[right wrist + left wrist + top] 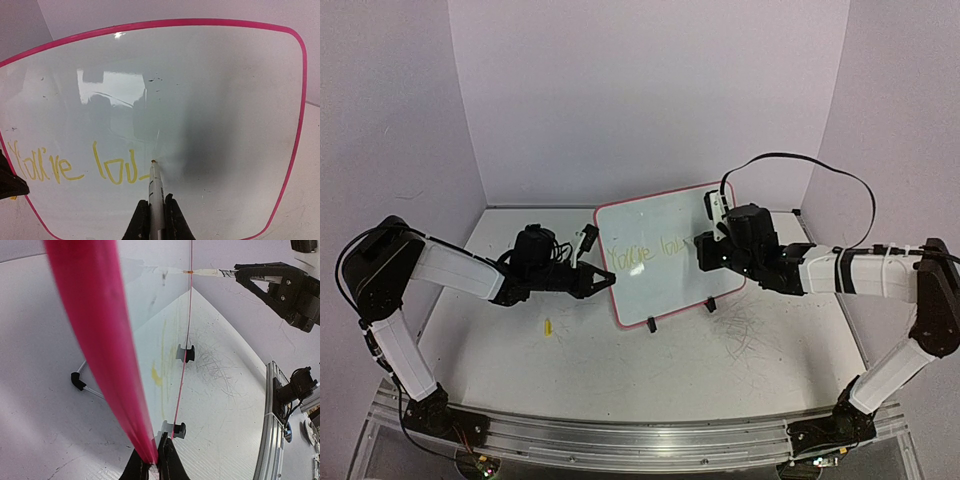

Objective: Write a sentence on the whiteboard

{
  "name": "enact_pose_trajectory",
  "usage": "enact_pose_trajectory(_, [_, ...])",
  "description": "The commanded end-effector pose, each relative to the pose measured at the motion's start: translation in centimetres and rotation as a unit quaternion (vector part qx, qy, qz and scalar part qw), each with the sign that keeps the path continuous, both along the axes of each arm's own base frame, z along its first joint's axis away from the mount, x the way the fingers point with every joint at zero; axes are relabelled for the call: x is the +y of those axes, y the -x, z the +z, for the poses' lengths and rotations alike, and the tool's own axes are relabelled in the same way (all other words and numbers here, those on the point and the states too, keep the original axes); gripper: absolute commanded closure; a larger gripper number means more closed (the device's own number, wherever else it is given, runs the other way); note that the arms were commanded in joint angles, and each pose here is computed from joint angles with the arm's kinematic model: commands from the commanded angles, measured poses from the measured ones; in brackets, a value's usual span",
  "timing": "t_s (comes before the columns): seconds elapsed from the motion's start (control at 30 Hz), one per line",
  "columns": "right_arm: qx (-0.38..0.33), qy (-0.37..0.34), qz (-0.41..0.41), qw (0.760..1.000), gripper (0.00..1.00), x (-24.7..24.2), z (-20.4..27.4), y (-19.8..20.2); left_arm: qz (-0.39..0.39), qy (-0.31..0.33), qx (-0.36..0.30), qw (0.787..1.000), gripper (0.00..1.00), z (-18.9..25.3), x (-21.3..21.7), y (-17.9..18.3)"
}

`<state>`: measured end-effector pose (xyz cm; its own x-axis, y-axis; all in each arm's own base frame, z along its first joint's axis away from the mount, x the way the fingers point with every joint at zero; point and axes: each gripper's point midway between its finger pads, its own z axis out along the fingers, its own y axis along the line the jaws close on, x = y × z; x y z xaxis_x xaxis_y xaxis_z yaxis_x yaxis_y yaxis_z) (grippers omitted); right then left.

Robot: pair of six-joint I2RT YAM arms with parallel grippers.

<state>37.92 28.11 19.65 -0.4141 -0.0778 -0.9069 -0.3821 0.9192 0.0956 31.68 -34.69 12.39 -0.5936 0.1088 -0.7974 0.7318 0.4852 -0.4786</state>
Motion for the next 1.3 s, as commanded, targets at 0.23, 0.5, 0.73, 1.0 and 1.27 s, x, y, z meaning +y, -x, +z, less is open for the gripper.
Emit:
enact_pose_trajectory(0.23, [0.013,-0.014,0.017,1.0,1.0,0.6,-0.8,0.6,0.003,-0.081,0.036,0.996,1.0,-4.8,1.3,1.1])
enact_pose_trajectory(0.5, [0.024,-0.007,0.018,1.0,1.0,0.2,-1.7,1.1,0.003,-0.081,0.038,0.996,1.0,-4.9,1.4,1.2])
enact_pose_trajectory(0.73, [0.031,-0.004,0.021,0.999,1.0,0.0,-2.1,1.5,0.003,-0.081,0.038,0.996,1.0,-4.8,1.4,1.2])
enact_pose_trajectory(1.0, [0.033,0.003,0.012,0.999,1.0,-0.6,-2.3,1.7,0.003,-0.08,0.037,0.996,1.0,-4.7,1.4,1.2])
enact_pose_trajectory(1.27, [0.016,0.018,-0.028,0.999,1.0,-2.0,-1.4,1.1,0.004,-0.08,0.038,0.996,1.0,-4.8,1.5,1.2])
